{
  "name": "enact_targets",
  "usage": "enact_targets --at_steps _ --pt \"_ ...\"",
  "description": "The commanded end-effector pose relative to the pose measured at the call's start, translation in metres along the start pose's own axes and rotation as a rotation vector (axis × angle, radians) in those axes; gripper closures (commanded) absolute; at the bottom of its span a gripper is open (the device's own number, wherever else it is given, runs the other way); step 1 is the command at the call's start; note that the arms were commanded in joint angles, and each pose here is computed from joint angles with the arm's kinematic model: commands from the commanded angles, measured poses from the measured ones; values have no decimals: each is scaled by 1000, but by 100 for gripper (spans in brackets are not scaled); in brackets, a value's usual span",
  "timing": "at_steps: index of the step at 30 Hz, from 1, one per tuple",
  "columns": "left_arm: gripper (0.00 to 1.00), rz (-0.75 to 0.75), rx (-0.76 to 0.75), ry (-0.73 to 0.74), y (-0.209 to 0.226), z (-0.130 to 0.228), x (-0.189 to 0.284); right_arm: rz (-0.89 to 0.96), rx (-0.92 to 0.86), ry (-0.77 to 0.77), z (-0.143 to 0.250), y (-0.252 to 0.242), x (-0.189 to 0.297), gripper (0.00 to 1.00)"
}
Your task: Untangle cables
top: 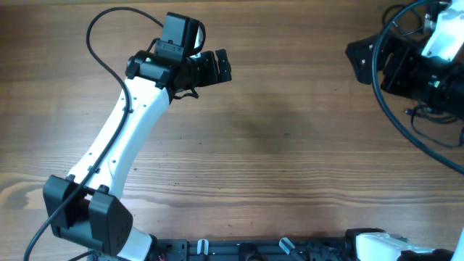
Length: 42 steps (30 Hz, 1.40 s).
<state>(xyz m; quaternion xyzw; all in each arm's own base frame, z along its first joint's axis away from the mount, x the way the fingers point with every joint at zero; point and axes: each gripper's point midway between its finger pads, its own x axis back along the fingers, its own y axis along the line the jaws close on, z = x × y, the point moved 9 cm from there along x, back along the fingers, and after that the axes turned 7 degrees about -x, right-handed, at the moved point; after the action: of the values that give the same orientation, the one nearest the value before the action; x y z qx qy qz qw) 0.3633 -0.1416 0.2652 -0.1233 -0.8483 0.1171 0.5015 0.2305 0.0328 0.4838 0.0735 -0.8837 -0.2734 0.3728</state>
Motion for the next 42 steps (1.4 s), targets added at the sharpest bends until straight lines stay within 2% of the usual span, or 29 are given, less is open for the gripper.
enact_targets --at_steps 1,6,9,13,20,24,30,32,34,42 --pt "0 -10 -14 -4 -1 -2 -2 28 14 -8 -2 -2 -2 0" --pt "0 -11 -14 -3 -1 -2 -2 61 138 -34 1 -7 -2 0" --pt "0 -10 -14 -3 -1 -2 -2 18 179 -172 10 -12 1 0" --pt "0 -10 -14 -3 -1 -2 -2 -22 225 -381 46 -42 -12 0" --pt "0 -10 -14 -3 -1 -2 -2 -69 264 -774 132 -115 -49 0" --pt "0 -10 -14 -3 -1 -2 -2 -110 280 -906 167 -142 -66 0" --pt "0 -10 -14 -3 -1 -2 -2 -103 225 -937 199 -177 -103 0" --pt "0 -10 -14 -3 -1 -2 -2 -76 229 -902 203 -183 -112 0" --pt "0 -11 -14 -3 -1 -2 -2 -13 223 -802 213 -194 -126 0" --pt "0 -11 -14 -3 -1 -2 -2 -14 263 -764 217 -194 -130 0"
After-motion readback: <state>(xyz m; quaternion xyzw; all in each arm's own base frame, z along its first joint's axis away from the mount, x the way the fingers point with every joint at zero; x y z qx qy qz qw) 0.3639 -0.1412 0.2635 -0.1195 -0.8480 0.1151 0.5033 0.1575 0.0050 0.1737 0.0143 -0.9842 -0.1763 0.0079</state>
